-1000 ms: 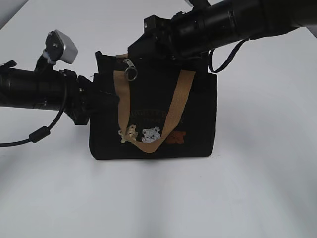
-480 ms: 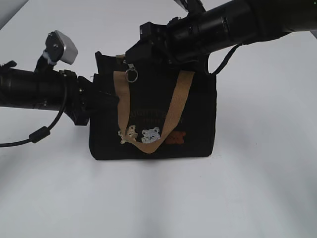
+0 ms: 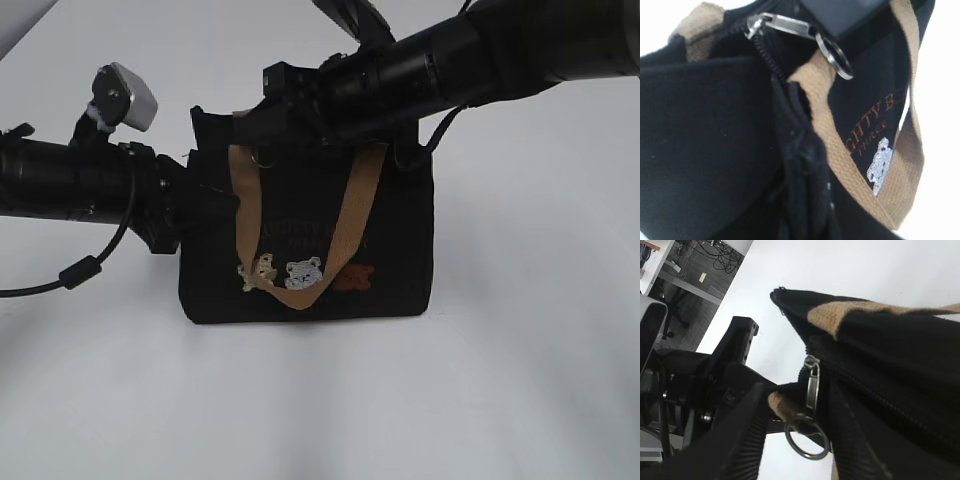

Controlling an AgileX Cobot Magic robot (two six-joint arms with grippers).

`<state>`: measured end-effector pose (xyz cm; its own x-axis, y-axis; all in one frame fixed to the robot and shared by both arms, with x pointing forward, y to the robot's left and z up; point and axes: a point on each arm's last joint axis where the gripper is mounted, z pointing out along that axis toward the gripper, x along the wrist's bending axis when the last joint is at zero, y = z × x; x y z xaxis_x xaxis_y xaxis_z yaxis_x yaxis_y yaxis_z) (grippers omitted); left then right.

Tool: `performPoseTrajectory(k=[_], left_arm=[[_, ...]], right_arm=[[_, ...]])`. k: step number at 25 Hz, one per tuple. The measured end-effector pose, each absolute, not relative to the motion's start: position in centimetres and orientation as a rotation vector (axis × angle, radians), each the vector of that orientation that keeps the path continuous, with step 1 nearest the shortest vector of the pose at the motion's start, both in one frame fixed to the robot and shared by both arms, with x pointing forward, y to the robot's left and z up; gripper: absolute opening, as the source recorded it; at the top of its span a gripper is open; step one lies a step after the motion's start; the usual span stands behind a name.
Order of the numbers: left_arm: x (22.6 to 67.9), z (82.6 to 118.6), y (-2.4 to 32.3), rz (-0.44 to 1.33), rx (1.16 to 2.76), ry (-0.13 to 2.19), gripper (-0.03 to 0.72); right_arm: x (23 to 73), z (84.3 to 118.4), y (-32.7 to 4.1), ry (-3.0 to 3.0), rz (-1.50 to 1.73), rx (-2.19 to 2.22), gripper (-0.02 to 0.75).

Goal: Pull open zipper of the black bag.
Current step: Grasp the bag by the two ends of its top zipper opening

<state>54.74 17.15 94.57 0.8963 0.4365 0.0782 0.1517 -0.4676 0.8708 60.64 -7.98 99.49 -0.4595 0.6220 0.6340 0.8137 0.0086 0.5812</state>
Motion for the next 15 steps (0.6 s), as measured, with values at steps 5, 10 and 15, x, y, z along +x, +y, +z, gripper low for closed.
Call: performPoseTrajectory(k=[5,10,15], left_arm=[[54.8,94.5,17.2,0.359,2.058,0.426,0.067],[54.8,94.5,17.2,0.359,2.058,0.426,0.067],[54.7,94.6,17.1,0.353,2.052,0.420,0.067]], right_arm=[[60.7,99.1,-7.9,-2.055,-1.420,-1.539,0.218],[60.7,99.2,-7.8,-2.035,-1.419,-1.563,0.008],[61.2,99.8,-9.7,-2.020,-1.398,-1.575,0.005]])
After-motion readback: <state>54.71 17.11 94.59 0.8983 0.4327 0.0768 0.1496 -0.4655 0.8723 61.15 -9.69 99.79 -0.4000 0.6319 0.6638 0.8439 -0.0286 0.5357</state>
